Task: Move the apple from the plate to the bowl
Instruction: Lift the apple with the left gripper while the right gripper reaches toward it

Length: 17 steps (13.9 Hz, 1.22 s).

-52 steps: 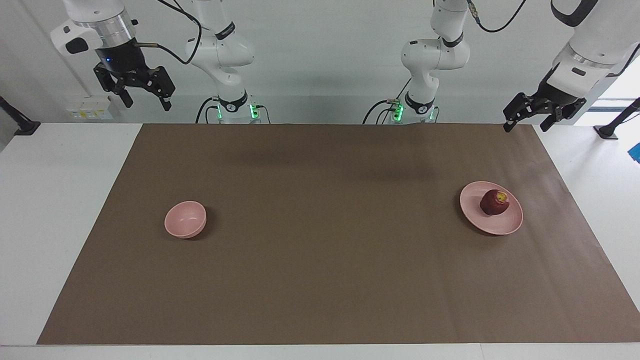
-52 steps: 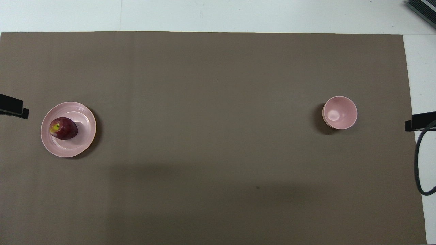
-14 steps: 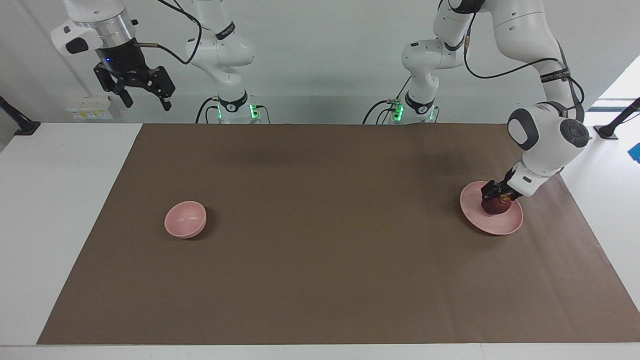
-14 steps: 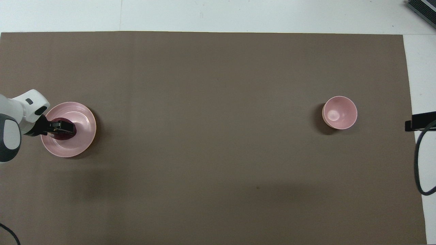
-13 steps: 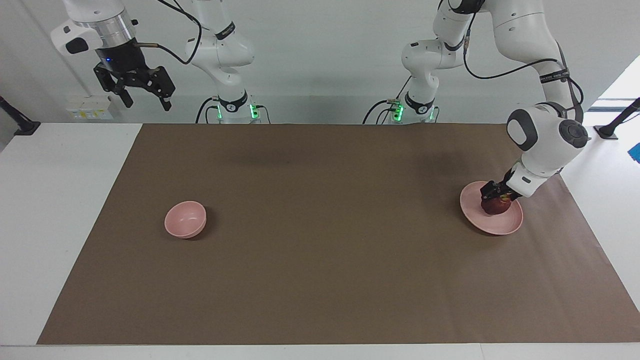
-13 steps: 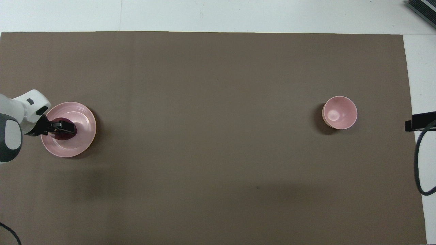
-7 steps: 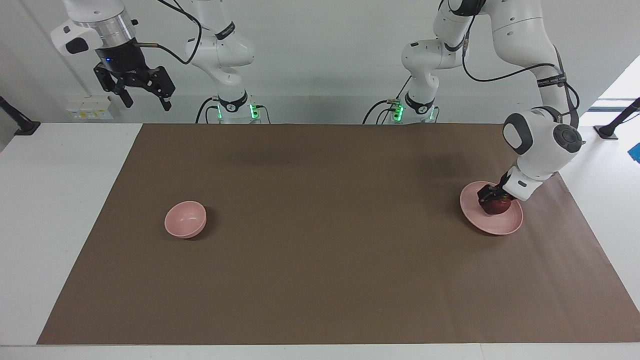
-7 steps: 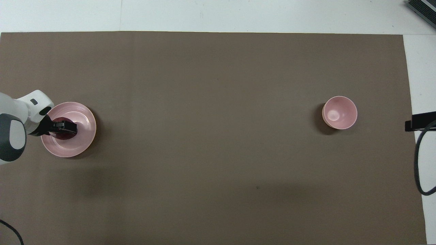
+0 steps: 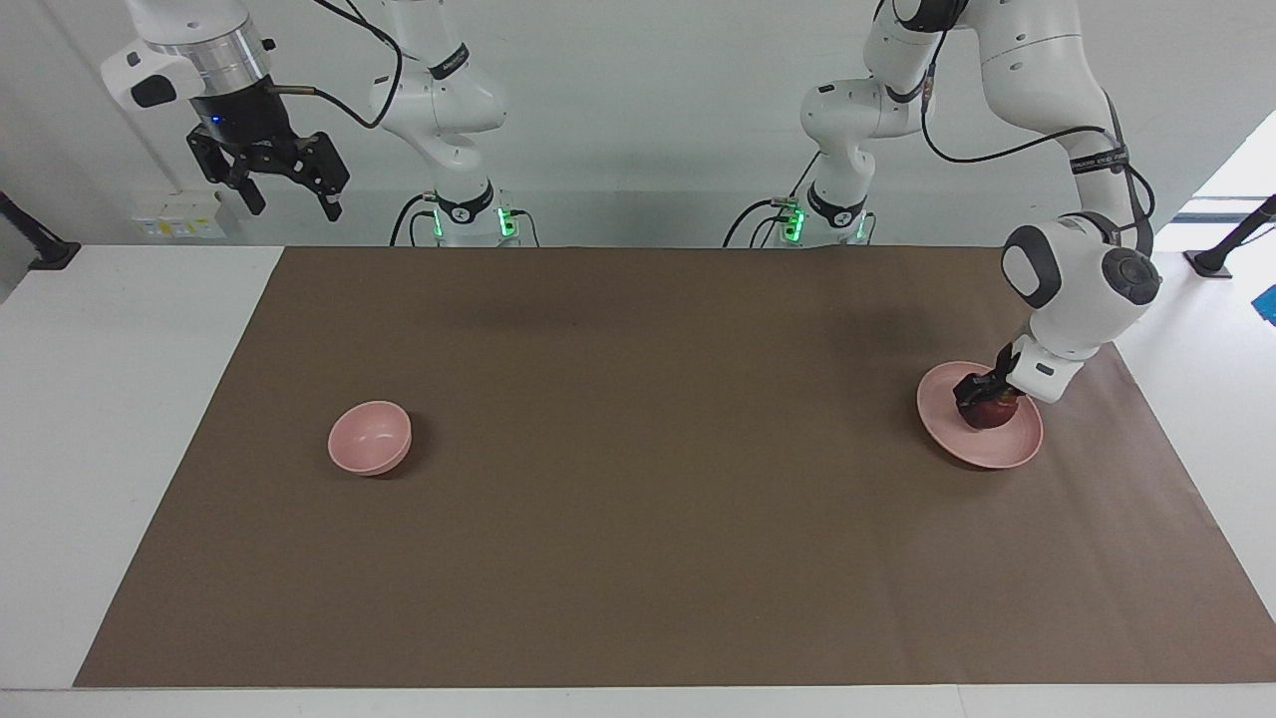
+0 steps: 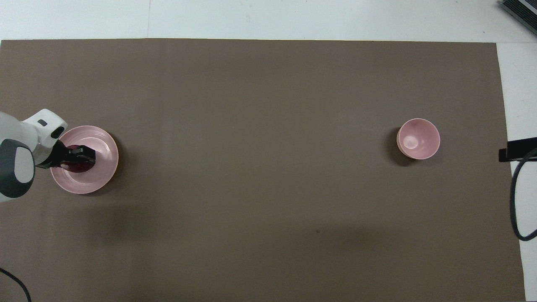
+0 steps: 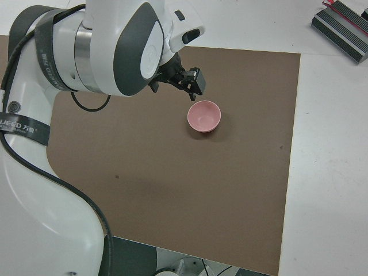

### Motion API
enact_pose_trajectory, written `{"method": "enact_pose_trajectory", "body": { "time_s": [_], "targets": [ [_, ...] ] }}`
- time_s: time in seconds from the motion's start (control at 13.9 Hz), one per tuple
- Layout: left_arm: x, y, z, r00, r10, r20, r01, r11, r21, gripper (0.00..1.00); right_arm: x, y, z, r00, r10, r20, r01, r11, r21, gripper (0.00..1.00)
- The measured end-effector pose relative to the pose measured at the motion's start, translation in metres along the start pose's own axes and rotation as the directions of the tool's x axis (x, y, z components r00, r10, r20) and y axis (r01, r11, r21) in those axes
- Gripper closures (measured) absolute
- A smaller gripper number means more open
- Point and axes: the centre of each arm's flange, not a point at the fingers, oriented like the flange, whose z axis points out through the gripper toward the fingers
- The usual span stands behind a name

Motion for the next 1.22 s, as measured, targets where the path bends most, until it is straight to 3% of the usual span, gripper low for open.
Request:
{"method": "enact_pose_trajectory", "body": {
  "time_s": [0.29, 0.65, 1.01, 1.22],
  "targets": [
    [0.009, 0.012, -0.042, 0.996, -0.065, 0.062, 0.068, 0.997, -0.042, 0.22, 0.000, 0.000, 0.000, 1.000, 0.000, 0.000, 0.000, 1.000, 0.000, 0.00],
    [0.008, 0.071, -0.091, 0.979, -0.132, 0.155, 0.150, 0.983, -0.108, 0.22, 0.000, 0.000, 0.000, 1.000, 0.000, 0.000, 0.000, 1.000, 0.000, 0.00],
    [-0.006, 0.167, -0.122, 0.957, -0.191, 0.218, 0.227, 0.961, -0.156, 0.22, 0.000, 0.000, 0.000, 1.000, 0.000, 0.000, 0.000, 1.000, 0.000, 0.00],
    [-0.023, 0.239, -0.125, 0.923, -0.315, 0.222, 0.352, 0.924, -0.149, 0.22, 0.000, 0.000, 0.000, 1.000, 0.000, 0.000, 0.000, 1.000, 0.000, 0.00]
  ]
}}
